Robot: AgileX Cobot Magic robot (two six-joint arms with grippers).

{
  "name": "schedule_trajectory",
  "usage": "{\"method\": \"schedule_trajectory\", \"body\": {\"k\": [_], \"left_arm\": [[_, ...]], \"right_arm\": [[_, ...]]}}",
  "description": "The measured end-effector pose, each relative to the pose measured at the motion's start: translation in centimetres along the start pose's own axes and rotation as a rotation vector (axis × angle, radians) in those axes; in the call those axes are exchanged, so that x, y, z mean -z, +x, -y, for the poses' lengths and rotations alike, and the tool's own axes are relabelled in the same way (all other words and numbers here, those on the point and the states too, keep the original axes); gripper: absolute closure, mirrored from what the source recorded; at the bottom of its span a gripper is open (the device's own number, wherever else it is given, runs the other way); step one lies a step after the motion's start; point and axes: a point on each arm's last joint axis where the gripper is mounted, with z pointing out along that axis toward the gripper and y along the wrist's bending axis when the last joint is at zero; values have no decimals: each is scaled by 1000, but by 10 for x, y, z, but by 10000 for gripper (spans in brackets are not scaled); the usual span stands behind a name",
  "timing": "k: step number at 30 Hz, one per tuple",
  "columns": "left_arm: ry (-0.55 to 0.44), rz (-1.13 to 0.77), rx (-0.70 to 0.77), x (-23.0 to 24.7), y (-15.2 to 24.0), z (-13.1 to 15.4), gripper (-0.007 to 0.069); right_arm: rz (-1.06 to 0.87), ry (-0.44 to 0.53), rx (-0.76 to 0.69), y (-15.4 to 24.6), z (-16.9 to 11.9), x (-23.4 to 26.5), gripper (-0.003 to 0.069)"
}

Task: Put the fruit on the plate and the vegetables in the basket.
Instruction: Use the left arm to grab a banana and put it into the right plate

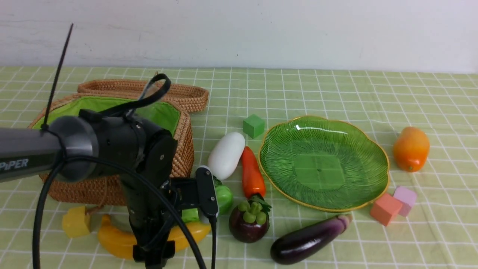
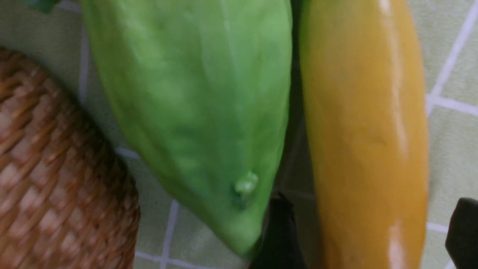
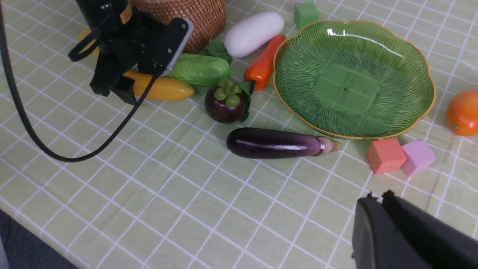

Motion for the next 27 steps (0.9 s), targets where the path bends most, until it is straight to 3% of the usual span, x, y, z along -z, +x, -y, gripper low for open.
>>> {"method": "schedule_trajectory", "body": {"k": [4,10,21,27], "left_arm": [[14,-24,-9,-9,0,0,146],[30,-37,-11,-10,-1,2,324],[54,-70,-5,5,5,6,320],[35,69,67,67,10,23,320]], "right_arm": [[0,0,0,0,0,0,613],[1,-3,0,0,0,0,606],[1,-4,0,0,0,0,604],[3,-10,-2,0,-1,0,604]]}}
